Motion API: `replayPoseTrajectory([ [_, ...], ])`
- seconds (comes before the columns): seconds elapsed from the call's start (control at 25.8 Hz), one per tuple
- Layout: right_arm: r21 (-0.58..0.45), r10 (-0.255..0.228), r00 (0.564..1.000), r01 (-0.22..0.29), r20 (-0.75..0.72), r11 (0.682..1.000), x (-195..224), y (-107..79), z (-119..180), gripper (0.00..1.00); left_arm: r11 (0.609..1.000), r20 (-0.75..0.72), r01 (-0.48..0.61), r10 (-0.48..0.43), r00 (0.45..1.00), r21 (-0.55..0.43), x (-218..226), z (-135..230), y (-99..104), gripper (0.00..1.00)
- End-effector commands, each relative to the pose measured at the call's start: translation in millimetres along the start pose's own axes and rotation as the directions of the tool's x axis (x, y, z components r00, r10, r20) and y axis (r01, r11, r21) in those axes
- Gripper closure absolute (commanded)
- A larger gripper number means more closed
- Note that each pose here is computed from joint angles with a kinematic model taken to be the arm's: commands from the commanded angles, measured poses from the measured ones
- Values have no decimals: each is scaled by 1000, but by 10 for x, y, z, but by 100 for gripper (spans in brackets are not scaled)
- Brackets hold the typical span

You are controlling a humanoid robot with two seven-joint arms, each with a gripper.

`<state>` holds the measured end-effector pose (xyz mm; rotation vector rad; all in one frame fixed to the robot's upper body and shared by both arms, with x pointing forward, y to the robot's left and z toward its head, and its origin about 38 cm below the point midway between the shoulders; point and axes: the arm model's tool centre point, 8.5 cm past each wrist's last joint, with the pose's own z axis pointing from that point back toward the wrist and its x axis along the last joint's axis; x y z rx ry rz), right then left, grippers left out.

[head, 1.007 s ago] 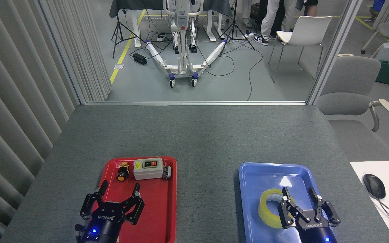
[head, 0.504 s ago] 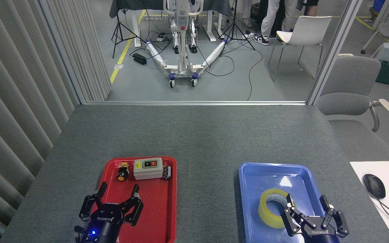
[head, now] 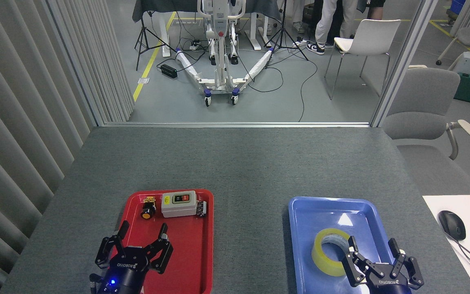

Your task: Place and move tape with both arms

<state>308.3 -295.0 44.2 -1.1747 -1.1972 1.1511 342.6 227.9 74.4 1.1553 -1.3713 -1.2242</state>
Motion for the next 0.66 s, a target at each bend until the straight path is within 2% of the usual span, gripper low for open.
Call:
replayPoseTrajectory([
  [0.0, 0, 0, 1000, 0, 0, 1000, 4, 0, 0, 0, 1000, -1, 0, 0, 1000, 0, 0, -1, 1, 1],
  [0.62, 0, -2, 1000, 2, 0, 1000, 8, 1, 0, 0, 1000, 4, -2, 2, 1000, -7, 4, 0, -9, 1],
])
